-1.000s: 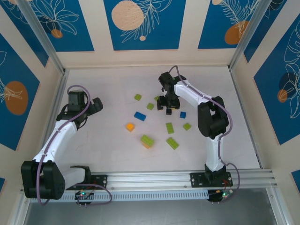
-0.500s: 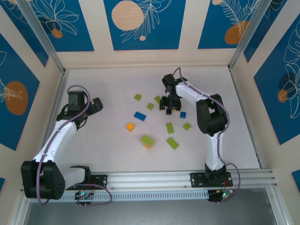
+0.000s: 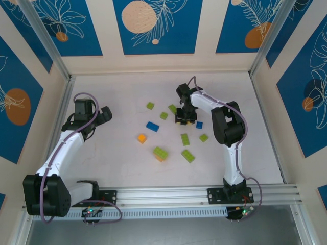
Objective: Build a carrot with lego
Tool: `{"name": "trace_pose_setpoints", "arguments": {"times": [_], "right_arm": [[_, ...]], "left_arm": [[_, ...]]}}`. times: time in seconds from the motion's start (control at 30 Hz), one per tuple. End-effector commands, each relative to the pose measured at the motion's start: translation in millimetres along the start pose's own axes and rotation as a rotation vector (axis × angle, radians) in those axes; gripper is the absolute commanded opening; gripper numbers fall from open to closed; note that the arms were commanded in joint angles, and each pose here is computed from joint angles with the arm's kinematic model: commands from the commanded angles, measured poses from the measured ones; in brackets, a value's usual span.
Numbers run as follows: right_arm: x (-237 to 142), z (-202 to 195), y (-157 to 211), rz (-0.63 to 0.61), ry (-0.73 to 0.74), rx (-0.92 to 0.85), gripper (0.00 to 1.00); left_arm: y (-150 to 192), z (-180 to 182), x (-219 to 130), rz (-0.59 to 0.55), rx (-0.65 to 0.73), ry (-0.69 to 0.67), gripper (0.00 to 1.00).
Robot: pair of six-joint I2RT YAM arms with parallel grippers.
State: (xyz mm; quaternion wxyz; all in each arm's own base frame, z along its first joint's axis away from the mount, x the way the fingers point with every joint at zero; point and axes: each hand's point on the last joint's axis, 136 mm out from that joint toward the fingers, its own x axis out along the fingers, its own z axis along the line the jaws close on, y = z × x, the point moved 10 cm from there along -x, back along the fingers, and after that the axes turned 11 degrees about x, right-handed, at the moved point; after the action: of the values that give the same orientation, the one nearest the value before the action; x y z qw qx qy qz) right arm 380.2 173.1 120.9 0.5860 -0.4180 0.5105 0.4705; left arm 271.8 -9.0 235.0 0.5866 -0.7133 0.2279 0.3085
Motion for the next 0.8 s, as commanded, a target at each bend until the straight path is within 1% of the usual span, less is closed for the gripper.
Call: {"name": "trace_pose_setpoints", "arguments": {"times": [0.0,0.1,0.27,0.5,0.77], "right_arm": [[2.4,-3.2,1.0,0.020,-0.011,0.017,0.48],[-1.6,-3.9,1.4,0.009,-0.017,0.014,0.47],[-7.3,-5.4,2.1,0.000,-0.032,0.017,0.49],[-15.6,-8.1,-0.8,-0.018,-0.070,0.038,0.49],[-13.8,-7.0,-3.2,-0.007,-0.090,0.040,0.49]], "left_arm": [[1.2,3.7,1.9,0.009,-0.002,-0.019,1.00],[1.0,3.2,1.9,0.008,-0.001,-0.018,1.00],[0.8,3.2,2.0,0.009,-0.001,-0.017,1.00],[1.1,3.3,1.9,0.008,-0.001,-0.017,1.00],[0.9,3.3,2.3,0.010,-0.002,-0.017,1.00]]}}
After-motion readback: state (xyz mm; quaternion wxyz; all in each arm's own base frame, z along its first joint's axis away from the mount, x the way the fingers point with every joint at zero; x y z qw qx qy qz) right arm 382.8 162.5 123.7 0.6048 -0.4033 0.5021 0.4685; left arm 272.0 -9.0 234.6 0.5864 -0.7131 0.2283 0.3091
